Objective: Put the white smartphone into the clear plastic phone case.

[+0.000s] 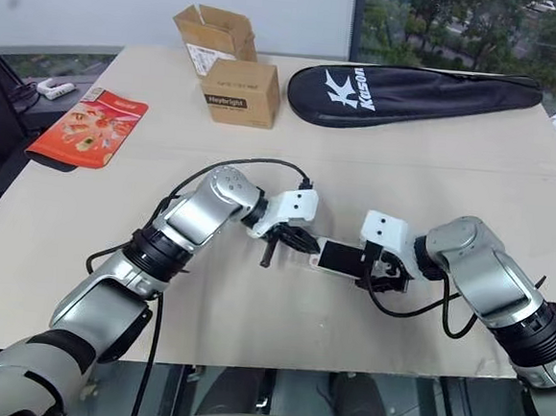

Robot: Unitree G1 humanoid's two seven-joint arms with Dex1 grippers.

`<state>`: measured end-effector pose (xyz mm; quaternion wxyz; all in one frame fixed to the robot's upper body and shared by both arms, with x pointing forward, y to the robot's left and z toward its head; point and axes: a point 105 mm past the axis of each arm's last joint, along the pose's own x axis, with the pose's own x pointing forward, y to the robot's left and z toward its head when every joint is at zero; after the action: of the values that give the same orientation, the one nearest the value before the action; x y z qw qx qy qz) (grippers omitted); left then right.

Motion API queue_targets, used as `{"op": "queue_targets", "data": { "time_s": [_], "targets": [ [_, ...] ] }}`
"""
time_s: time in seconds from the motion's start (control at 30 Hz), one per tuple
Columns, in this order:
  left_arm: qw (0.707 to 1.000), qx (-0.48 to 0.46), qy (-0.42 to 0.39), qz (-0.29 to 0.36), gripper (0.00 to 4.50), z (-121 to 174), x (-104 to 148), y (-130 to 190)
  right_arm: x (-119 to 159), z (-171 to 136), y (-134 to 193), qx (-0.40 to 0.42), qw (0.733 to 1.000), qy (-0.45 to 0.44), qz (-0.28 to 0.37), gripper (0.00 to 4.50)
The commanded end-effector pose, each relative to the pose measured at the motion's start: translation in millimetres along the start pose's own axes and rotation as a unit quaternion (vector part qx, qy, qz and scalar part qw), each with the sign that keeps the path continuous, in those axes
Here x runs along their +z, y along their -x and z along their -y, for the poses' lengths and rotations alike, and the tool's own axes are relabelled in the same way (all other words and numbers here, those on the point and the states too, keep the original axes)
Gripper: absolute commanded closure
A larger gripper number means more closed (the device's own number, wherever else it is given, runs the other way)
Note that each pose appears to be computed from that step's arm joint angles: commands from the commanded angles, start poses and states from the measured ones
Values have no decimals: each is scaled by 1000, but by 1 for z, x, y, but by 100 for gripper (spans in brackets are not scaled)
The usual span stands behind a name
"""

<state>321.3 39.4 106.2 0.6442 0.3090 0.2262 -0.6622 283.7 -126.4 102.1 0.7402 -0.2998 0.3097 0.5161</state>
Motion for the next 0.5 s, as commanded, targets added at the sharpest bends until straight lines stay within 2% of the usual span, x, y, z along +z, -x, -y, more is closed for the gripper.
{"op": "queue_targets", "data": {
  "time_s": [0.03,0.1,0.13,0.17,0.2,0.5],
  "targets": [
    [999,-5,16,-39,450,7,-15,-10,11,-8,-5,8,1000,12,23,149],
    [999,-7,21,-41,450,9,-15,-10,12,-9,-6,10,1000,11,28,149],
    [999,-8,23,-43,450,10,-15,-11,14,-8,-7,9,999,12,34,99],
    [999,-9,25,-45,450,11,-16,-11,15,-7,-7,4,999,12,40,27],
    [998,-9,27,-47,450,12,-16,-11,16,-5,-6,1,999,13,43,3],
    [998,-13,34,-51,450,15,-17,-10,26,25,15,-86,993,23,74,3]
  ]
}}
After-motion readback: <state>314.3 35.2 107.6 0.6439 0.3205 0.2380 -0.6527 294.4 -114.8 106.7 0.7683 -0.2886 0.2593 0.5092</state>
